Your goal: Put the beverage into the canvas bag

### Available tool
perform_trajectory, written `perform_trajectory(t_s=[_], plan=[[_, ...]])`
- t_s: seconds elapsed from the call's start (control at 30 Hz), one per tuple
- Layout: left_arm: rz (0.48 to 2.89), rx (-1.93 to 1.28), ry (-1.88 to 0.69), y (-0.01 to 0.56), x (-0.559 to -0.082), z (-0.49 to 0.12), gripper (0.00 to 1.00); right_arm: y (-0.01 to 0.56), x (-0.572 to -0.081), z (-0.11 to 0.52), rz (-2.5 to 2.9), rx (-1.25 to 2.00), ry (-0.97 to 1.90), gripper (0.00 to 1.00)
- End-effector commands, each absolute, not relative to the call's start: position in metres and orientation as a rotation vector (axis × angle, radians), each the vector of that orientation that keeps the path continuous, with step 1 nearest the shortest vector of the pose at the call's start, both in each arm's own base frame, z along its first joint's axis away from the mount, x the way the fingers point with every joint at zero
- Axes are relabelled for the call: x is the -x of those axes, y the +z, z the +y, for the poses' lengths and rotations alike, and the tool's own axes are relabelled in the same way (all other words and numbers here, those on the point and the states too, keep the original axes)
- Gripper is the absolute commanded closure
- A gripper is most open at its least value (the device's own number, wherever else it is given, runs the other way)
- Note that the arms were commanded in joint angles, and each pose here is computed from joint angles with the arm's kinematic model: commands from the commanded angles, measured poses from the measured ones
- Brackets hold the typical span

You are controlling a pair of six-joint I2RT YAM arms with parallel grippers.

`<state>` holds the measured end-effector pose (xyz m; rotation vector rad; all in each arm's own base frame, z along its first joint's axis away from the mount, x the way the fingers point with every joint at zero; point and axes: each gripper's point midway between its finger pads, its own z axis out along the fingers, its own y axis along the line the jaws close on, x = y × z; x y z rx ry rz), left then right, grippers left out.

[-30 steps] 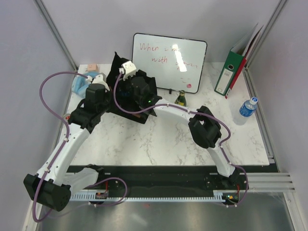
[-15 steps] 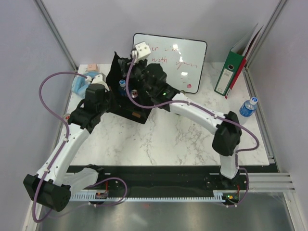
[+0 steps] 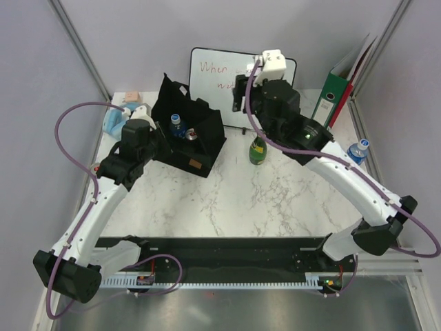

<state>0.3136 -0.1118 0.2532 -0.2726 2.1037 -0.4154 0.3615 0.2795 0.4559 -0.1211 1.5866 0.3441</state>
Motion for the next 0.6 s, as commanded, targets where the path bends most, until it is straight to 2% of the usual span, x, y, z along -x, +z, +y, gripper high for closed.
perform_trajectory(t_s=[0.0, 0.07, 0.1, 0.2, 0.4, 0.57], plan=[[2.071, 0.262, -0.436, 0.27, -0.314, -0.113, 0.7, 0.39, -0.356, 0.191, 1.873, 0.017, 0.134, 0.27], [2.071, 0.261, -0.438, 0.27, -0.314, -0.114, 0.74, 0.371, -0.364, 0.174, 1.931, 0.008, 0.121, 0.27], [2.072, 0.259, -0.441, 0.27, -0.315, -0.114, 0.84, 0.347, -0.369, 0.178, 2.006, 0.06, 0.134, 0.27], [2.074, 0.257, -0.452, 0.27, -0.314, -0.116, 0.98, 0.31, -0.383, 0.177, 2.105, 0.114, 0.093, 0.27], [2.07, 0.258, -0.466, 0.271, -0.312, -0.117, 0.98, 0.247, -0.409, 0.201, 2.262, 0.269, 0.133, 0.28], [2.076, 0.258, -0.465, 0.268, -0.311, -0.117, 0.98, 0.227, -0.426, 0.208, 2.299, 0.276, 0.106, 0.3]])
